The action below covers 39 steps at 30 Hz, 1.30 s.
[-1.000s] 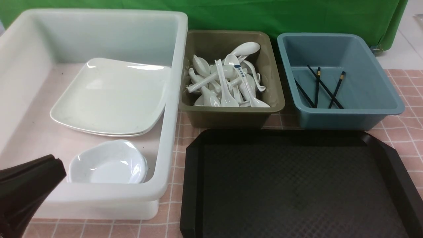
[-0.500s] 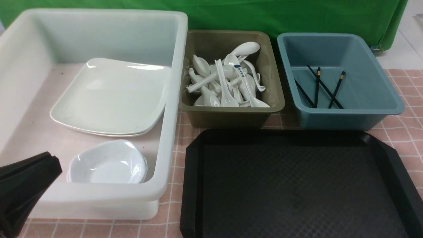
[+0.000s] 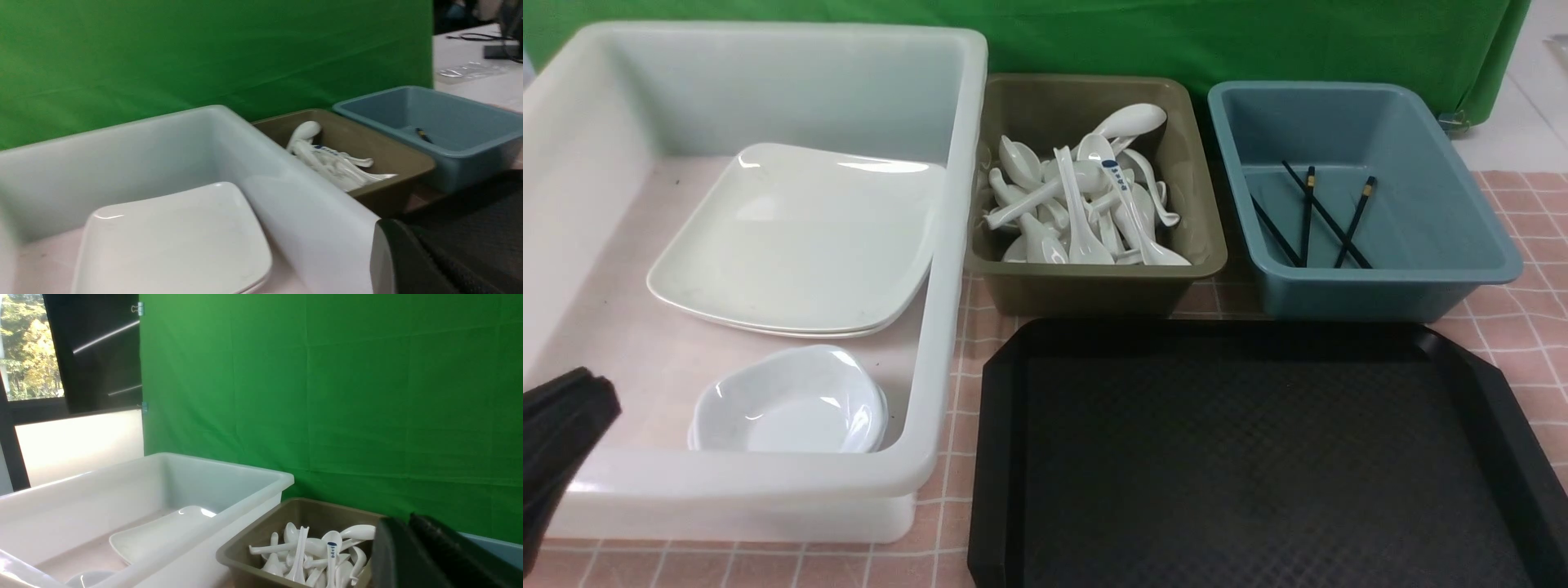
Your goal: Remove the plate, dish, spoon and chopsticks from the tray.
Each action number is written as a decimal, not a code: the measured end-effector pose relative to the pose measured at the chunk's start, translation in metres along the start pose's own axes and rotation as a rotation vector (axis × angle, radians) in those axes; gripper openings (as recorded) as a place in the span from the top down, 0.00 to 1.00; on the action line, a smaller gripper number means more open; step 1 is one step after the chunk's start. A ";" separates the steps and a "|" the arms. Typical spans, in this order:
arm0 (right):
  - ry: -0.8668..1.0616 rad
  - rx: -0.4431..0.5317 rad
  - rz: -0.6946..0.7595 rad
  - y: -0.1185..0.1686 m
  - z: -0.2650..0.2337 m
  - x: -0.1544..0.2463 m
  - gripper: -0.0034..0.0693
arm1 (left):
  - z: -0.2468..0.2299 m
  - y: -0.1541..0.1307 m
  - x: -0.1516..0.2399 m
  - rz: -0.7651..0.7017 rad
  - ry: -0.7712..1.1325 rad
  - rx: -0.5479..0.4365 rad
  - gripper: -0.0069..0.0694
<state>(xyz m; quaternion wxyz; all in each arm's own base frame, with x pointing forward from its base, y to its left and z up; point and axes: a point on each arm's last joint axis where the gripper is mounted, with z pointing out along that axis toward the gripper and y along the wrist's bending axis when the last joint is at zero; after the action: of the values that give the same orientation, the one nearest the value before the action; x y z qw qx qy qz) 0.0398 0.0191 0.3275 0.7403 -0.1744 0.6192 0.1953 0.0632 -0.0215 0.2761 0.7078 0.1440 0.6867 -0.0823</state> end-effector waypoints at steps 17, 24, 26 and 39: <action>0.001 0.000 0.000 0.000 0.000 0.000 0.77 | -0.014 0.007 0.084 -0.029 0.159 -0.267 0.91; 0.004 0.001 0.000 0.000 0.000 0.001 0.75 | -0.014 0.008 0.085 -0.005 0.175 -0.268 0.91; 0.004 0.001 0.000 0.000 0.000 0.001 0.74 | -0.014 0.008 0.085 0.004 0.176 -0.269 0.91; 0.005 0.001 0.000 0.000 0.000 0.001 0.71 | -0.014 0.008 0.086 0.013 0.181 -0.270 0.91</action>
<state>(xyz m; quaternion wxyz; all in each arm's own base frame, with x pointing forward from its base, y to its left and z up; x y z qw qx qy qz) 0.0400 0.0191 0.3268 0.7389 -0.1743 0.6211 0.1944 0.0558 -0.0025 0.1913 0.6566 0.0588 0.7514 0.0288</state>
